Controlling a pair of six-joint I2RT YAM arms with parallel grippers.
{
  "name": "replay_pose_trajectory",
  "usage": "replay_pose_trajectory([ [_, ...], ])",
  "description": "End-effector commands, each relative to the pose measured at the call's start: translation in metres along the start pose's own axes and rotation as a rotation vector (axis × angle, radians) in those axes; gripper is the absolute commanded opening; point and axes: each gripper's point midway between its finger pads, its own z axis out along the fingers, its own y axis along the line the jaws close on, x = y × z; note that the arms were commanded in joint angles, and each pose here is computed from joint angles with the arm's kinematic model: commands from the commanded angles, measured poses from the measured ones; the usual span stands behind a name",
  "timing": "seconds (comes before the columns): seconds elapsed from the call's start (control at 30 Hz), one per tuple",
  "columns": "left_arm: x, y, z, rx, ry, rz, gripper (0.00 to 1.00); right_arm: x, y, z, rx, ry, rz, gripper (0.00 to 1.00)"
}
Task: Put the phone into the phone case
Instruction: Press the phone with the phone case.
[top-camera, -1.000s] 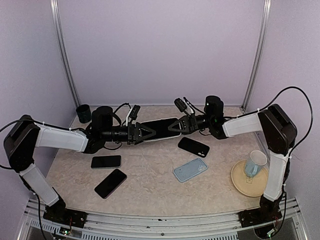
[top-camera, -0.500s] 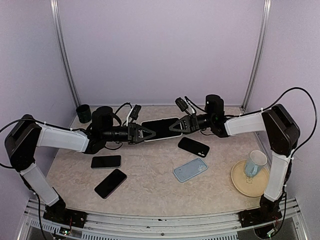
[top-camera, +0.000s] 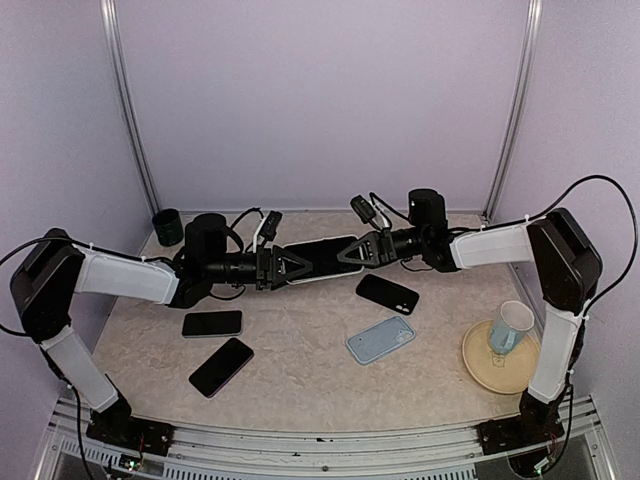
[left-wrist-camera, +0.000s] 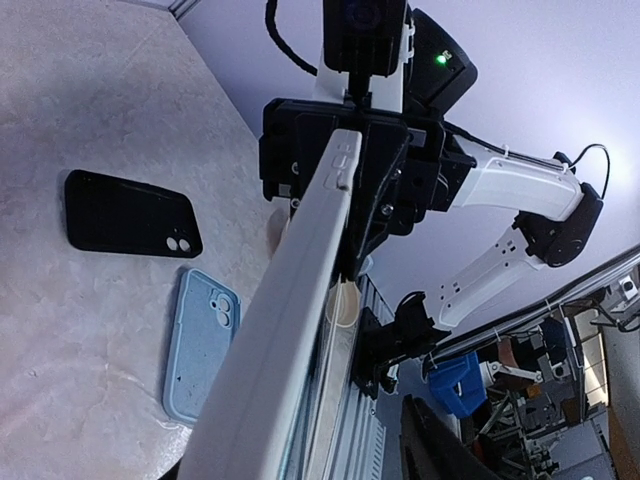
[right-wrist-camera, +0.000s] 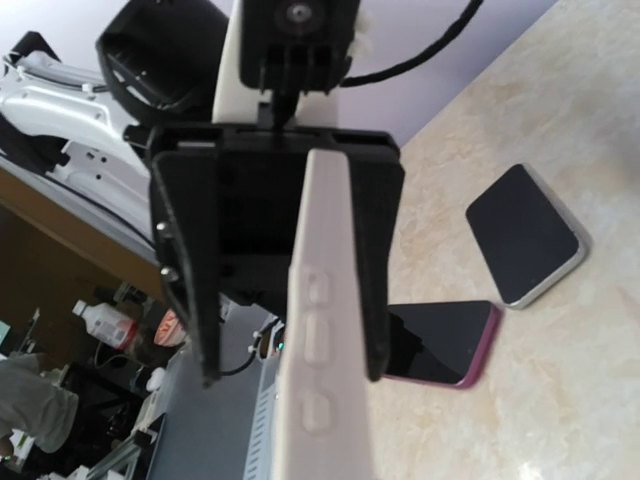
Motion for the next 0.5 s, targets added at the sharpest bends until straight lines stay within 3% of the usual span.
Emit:
replay_pose_trajectory([
  [0.0, -0.010, -0.003, -0.004, 0.001, -0.018, 0.023, 0.50, -0.024, 0.017, -0.006, 0.017, -0.042, -0.097, 0.06],
  [0.3, -0.024, 0.007, -0.022, -0.111, -0.052, 0.072, 0.51, -0.023, 0.013, -0.006, 0.033, -0.038, -0.081, 0.07],
  [0.47, -0.024, 0.006, -0.027, -0.107, -0.056, 0.079, 0.44, -0.021, 0.012, -0.006, 0.033, -0.037, -0.079, 0.06],
])
